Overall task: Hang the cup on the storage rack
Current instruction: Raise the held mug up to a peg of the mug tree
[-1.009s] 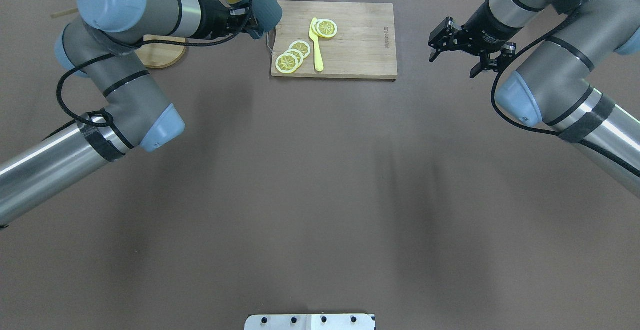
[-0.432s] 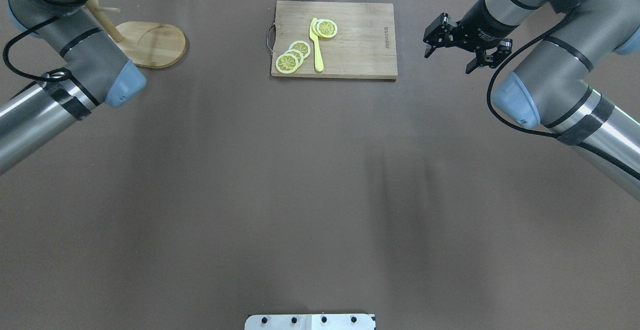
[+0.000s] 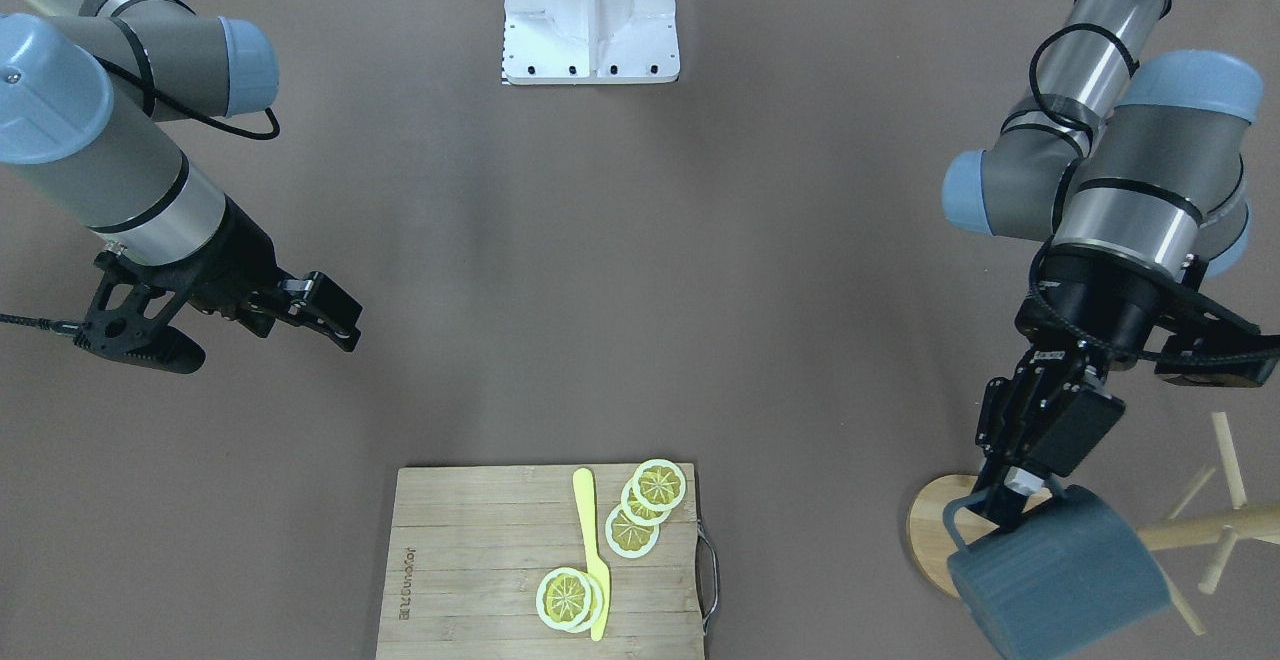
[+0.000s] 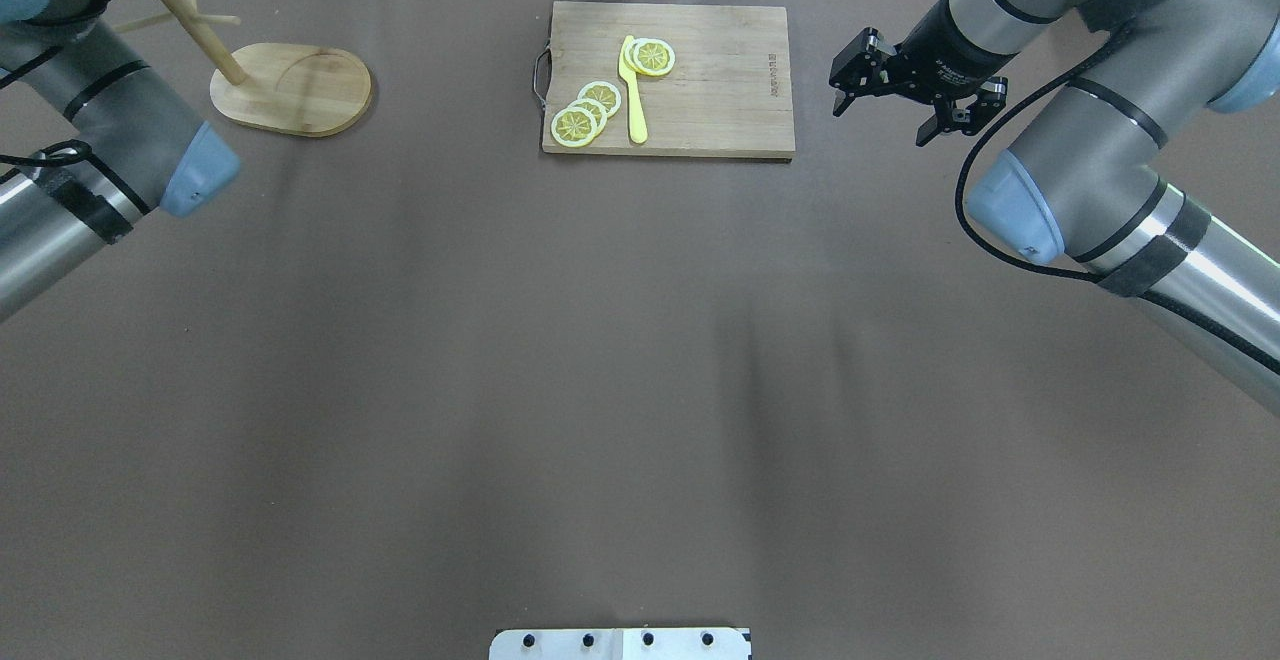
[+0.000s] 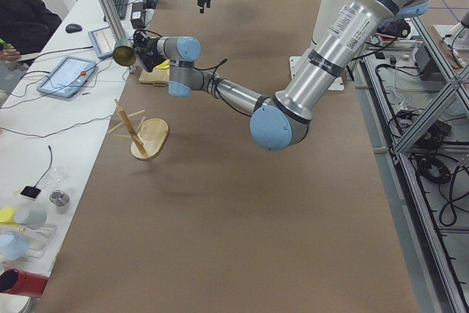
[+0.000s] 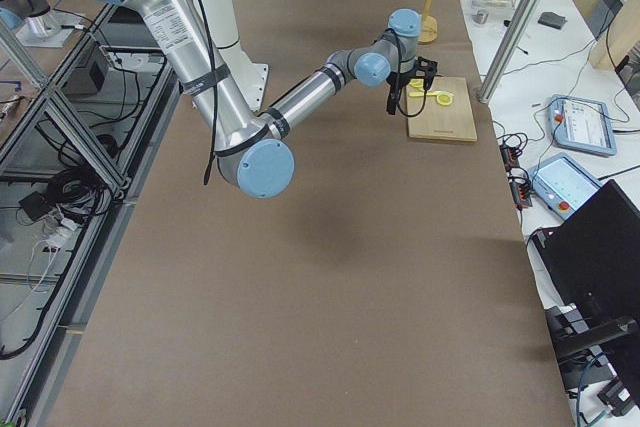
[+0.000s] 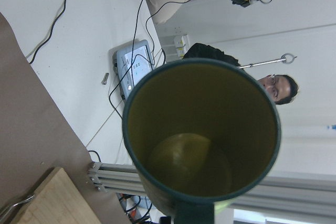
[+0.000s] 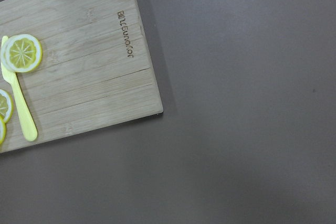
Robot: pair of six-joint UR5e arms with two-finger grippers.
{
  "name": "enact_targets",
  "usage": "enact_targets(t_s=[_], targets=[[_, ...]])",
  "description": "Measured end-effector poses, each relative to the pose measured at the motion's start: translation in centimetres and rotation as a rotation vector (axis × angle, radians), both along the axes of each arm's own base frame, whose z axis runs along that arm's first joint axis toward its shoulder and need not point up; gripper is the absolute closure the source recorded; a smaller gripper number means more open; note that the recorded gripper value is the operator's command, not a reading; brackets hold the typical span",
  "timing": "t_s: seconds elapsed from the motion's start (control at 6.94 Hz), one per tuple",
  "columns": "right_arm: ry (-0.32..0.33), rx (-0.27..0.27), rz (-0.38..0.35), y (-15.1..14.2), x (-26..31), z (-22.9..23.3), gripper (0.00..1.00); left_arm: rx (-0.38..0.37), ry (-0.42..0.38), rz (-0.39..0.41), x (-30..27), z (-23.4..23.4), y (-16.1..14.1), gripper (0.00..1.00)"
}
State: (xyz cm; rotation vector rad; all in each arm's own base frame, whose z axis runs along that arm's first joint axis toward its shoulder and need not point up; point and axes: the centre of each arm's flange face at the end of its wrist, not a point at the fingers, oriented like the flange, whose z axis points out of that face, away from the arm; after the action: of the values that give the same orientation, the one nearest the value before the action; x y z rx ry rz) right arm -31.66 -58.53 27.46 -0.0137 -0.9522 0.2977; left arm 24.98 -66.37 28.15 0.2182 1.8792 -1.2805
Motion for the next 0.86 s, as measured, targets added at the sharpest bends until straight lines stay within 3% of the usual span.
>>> enact_targets(t_s=[0.29, 0.86], targets=[[0.004, 0.005, 0.001, 0.0, -0.2, -0.1, 0.0, -0.009, 0.14, -0.079, -1.5, 3.6, 0.9, 1.0], [0.004, 0.007, -0.002, 0.2, -0.5, -0.2, 0.0, -0.027, 0.271, -0.09, -1.3, 6.9, 1.8, 1.0]])
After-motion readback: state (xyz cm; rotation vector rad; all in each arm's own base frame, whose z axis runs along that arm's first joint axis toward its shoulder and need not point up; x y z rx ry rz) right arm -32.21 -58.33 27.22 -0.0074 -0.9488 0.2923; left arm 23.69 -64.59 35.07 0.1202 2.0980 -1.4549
